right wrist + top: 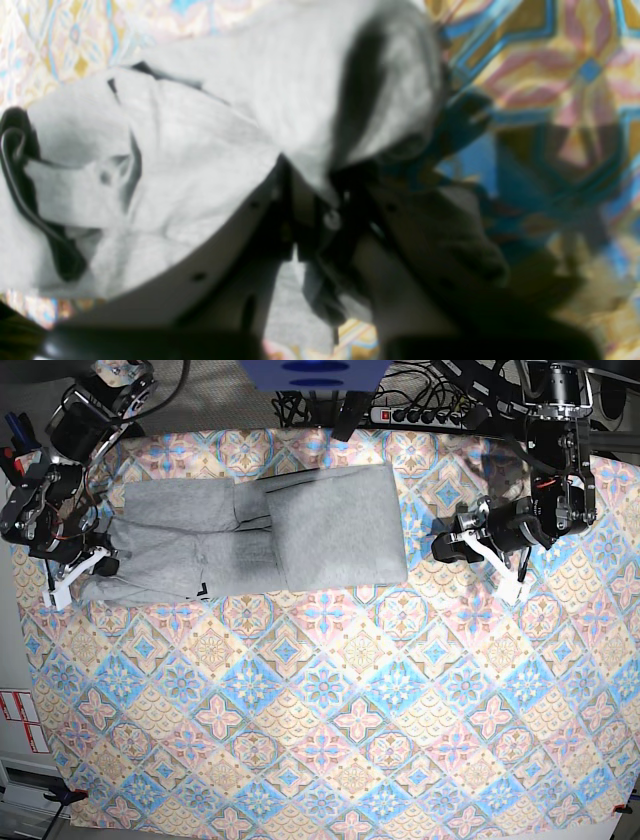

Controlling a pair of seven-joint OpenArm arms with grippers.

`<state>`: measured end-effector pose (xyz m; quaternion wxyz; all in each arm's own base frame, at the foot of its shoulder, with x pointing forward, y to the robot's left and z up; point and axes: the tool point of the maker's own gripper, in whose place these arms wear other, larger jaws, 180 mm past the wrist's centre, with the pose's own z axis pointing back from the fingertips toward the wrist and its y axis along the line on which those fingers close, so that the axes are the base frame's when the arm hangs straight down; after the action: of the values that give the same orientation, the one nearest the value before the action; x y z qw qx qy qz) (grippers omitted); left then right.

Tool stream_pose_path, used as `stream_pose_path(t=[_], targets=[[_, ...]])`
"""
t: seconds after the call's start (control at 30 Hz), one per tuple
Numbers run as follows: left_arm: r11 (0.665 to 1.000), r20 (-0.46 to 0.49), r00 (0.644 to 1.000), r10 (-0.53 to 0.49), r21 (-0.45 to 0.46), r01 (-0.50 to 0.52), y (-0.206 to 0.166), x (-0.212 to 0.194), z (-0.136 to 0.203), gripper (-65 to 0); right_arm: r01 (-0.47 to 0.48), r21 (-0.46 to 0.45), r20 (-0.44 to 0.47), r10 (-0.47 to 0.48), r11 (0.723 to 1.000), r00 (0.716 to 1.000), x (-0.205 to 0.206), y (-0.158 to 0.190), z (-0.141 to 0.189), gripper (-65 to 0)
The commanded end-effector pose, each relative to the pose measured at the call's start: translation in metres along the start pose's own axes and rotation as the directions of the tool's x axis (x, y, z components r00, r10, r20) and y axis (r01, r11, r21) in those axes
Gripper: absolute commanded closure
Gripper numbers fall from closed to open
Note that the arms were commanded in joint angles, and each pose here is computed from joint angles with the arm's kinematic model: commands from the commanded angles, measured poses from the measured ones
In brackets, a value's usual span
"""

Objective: Fold the T-shirt properly
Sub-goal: 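Fold the strip end with the right gripper toward the left gripper, then grasp the bundled shirt with both grippers and flatten it into a square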

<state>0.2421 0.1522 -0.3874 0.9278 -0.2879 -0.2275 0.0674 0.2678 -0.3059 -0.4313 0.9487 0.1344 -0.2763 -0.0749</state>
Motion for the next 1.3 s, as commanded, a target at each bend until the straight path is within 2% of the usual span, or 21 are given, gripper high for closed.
stream_pose_path(t=[0.0,0.13,0.2,0.3,0.4,0.63,0.8,0.97,1.0,1.07,1.17,1.27], targets=[[1.000,0.031,0.999,-0.013,-0.016,0.013,-0.004,0.011,0.004,-18.6,-0.027,-0.018,0.042,0.028,0.999,0.999,0.017,-0.005,0.010,-0.2],[1.000,0.033,0.999,-0.014,-0.014,0.014,-0.004,0.011,0.004,-18.6,-0.113,-0.058,-0.006,0.113,0.992,0.994,0.012,-0.002,0.026,-0.2],[1.000,0.032,0.999,-0.015,-0.012,0.015,-0.004,0.011,0.004,-18.6,-0.184,-0.044,-0.003,0.184,0.982,0.983,0.012,0.014,0.032,-0.2],[1.000,0.036,0.999,-0.017,-0.013,0.017,-0.004,0.013,0.005,-18.6,-0.262,0.081,0.021,0.261,0.962,0.965,0.001,0.063,0.027,-0.2],[1.000,0.036,0.999,-0.017,-0.013,0.017,-0.004,0.013,0.005,-18.6,-0.335,0.214,0.045,0.334,0.917,0.942,-0.007,0.115,0.020,-0.2],[1.000,0.029,1.000,-0.012,-0.004,0.013,-0.001,0.010,0.006,-18.6,-0.461,0.422,0.104,0.464,0.781,0.880,-0.023,0.221,0.008,-0.2],[1.000,0.047,0.999,0.008,0.019,-0.009,0.009,0.011,0.012,-18.6,-0.546,0.518,0.160,0.553,0.658,0.818,-0.025,0.281,0.005,-0.2],[1.000,0.047,0.999,0.010,0.021,-0.011,0.009,0.011,0.013,-18.6,-0.616,0.599,0.208,0.644,0.511,0.737,-0.037,0.336,0.004,-0.2],[1.000,0.047,0.999,0.010,0.021,-0.011,0.009,0.011,0.013,-18.6,-0.634,0.597,0.210,0.667,0.491,0.715,-0.037,0.340,0.002,-0.5],[1.000,0.047,0.999,0.010,0.021,-0.011,0.009,0.011,0.013,-18.6,-0.649,0.593,0.186,0.703,0.477,0.687,-0.044,0.341,-0.008,-0.7],[1.000,0.047,0.999,0.010,0.021,-0.011,0.009,0.011,0.013,-18.6,-0.639,0.632,0.178,0.720,0.438,0.671,-0.065,0.356,-0.016,-0.7],[1.000,0.045,0.999,0.010,0.017,-0.011,0.008,0.010,0.011,-18.6,-0.635,0.672,0.200,0.733,0.380,0.650,-0.079,0.375,-0.019,-4.2]])
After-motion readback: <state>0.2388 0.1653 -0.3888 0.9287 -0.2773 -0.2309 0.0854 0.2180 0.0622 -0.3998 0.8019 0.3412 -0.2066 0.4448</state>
